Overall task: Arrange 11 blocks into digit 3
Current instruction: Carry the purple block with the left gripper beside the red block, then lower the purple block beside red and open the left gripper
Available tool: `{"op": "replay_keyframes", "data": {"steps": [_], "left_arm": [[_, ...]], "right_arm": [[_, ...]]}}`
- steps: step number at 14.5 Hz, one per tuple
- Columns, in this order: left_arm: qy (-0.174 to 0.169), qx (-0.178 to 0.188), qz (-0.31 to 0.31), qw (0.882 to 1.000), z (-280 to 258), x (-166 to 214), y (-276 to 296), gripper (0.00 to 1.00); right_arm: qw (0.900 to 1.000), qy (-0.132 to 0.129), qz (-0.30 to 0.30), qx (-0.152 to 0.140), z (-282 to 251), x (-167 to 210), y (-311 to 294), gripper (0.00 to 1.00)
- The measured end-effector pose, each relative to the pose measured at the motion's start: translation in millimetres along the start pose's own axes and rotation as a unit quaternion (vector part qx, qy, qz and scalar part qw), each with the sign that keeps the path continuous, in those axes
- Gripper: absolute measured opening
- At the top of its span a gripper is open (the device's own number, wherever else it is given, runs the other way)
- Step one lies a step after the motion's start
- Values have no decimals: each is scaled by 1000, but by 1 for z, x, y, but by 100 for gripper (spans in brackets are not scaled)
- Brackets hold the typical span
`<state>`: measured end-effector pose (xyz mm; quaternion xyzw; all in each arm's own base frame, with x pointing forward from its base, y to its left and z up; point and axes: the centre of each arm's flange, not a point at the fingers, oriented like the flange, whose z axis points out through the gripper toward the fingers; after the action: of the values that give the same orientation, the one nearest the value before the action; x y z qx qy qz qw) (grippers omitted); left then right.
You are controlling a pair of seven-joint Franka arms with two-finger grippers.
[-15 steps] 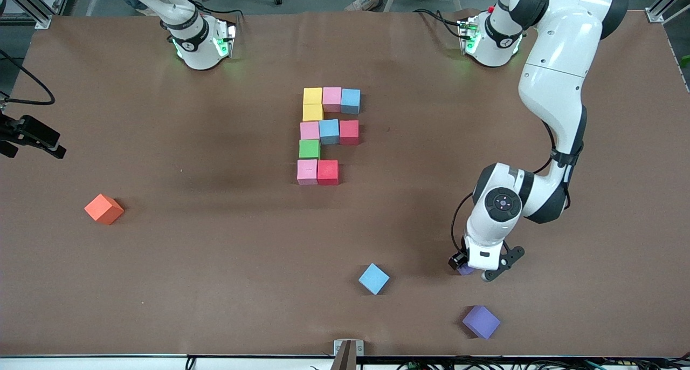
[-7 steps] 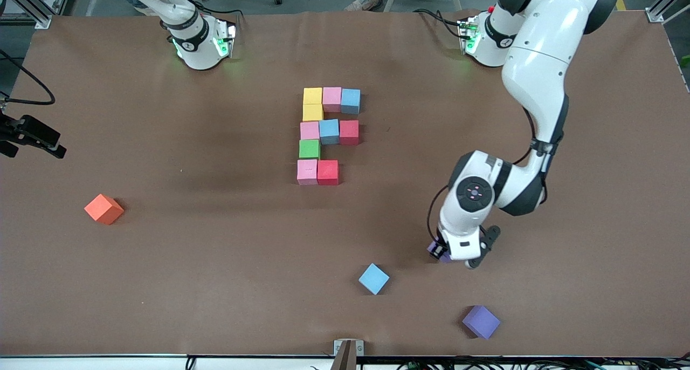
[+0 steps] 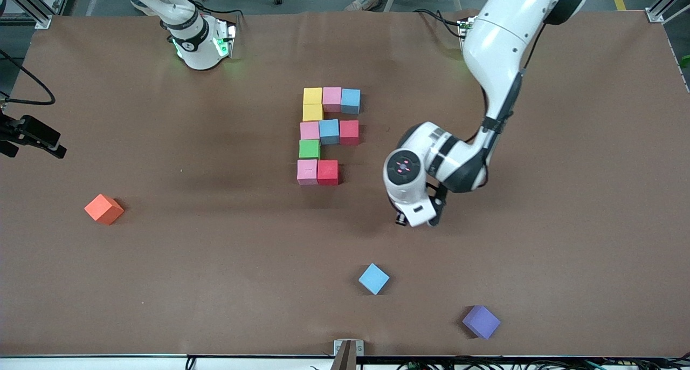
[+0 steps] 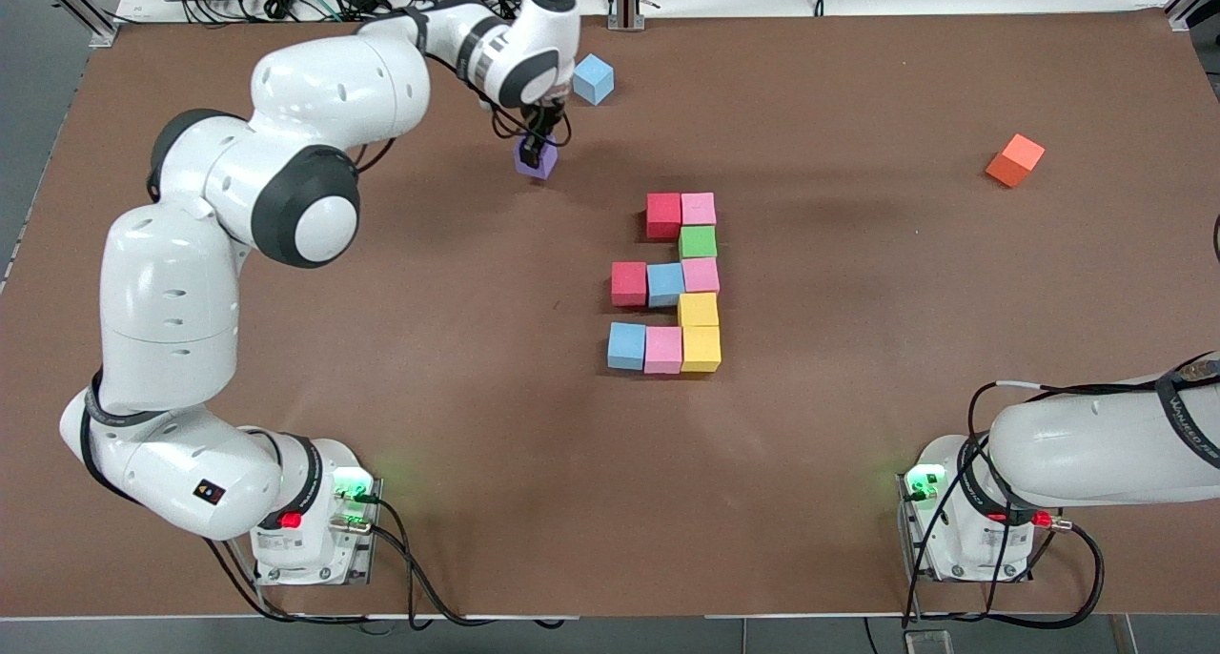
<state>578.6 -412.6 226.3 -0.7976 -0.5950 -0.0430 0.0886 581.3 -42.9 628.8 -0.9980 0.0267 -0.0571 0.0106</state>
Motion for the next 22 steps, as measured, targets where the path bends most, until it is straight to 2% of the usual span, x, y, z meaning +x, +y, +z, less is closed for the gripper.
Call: {"op": "replay_keyframes", "data": {"steps": [3,9,12,14,18,22], "left_arm": [[-11,4,-71,997,-10,-38,-14,22],[-31,-20,-176,984,-29,-89,-27,22],[-50,-37,-180,982,-25,-110,-30,22],[-57,-36,-178,982,-19,-130,-38,22],[-56,-29,-175,983,-12,-159,-56,22],[-51,-23,-165,985,-4,-173,-66,22]], "right_arm": [[1000,0,1,0,0,0,1,100],[1000,0,3,-1,0,0,3,100],[1000,0,3,-1,0,0,4,100],[1000,0,3,-1,0,0,4,100],[1000,0,5,-2,0,0,6,100],[1000,-2,6,-2,1,0,7,100]]}}
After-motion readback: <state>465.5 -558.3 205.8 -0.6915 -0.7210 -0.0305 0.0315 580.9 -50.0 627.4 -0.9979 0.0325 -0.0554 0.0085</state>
